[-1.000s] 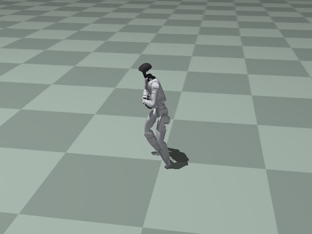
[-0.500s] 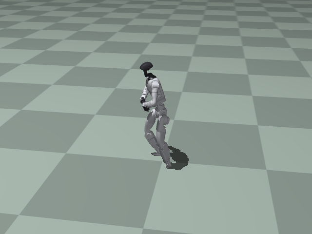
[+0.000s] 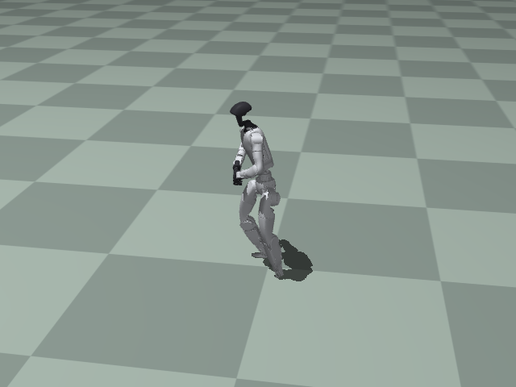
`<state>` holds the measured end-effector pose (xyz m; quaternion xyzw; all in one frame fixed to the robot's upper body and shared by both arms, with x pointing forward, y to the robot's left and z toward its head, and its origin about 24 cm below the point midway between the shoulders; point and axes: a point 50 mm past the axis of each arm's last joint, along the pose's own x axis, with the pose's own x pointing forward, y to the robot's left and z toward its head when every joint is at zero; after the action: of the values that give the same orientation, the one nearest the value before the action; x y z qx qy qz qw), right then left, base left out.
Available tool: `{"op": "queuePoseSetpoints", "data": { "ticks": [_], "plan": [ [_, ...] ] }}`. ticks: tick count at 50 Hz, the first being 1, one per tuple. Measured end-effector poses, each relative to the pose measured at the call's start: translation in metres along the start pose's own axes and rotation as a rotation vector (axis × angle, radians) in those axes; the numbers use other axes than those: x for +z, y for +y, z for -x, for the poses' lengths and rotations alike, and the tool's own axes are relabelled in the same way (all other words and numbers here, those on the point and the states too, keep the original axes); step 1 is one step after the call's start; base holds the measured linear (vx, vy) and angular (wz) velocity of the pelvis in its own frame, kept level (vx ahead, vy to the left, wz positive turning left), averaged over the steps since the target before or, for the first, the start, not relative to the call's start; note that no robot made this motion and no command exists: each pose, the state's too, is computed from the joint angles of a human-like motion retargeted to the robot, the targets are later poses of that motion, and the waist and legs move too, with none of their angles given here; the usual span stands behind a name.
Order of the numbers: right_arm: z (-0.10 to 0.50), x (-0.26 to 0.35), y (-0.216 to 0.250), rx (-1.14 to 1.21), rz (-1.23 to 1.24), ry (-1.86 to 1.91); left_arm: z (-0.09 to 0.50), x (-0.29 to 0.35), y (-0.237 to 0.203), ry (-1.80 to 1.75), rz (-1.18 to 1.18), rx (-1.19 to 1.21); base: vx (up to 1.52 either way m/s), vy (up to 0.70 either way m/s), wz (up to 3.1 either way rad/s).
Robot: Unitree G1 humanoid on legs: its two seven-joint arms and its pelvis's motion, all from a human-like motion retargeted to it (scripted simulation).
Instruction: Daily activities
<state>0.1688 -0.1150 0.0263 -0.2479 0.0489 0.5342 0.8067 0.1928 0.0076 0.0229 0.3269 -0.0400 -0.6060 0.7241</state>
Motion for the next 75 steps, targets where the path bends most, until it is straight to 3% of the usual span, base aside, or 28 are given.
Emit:
{"op": "queuePoseSetpoints", "data": {
  "ticks": [25, 40, 75],
  "plan": [
    [0.006, -0.01, 0.006, -0.214, -0.253, -0.037, 0.061, -0.056, -0.018, 0.191, 0.269, 0.324, 0.0, -0.01, 0.29],
    [0.011, -0.012, 0.014, -0.294, -0.296, -0.047, 0.097, -0.072, -0.04, 0.31, 0.167, 0.358, -0.01, -0.01, 0.38],
    [0.01, -0.019, 0.027, -0.44, -0.369, -0.019, 0.116, -0.073, -0.003, 0.323, 0.017, 0.571, -0.02, 0.0, 0.39]
  ]
}}
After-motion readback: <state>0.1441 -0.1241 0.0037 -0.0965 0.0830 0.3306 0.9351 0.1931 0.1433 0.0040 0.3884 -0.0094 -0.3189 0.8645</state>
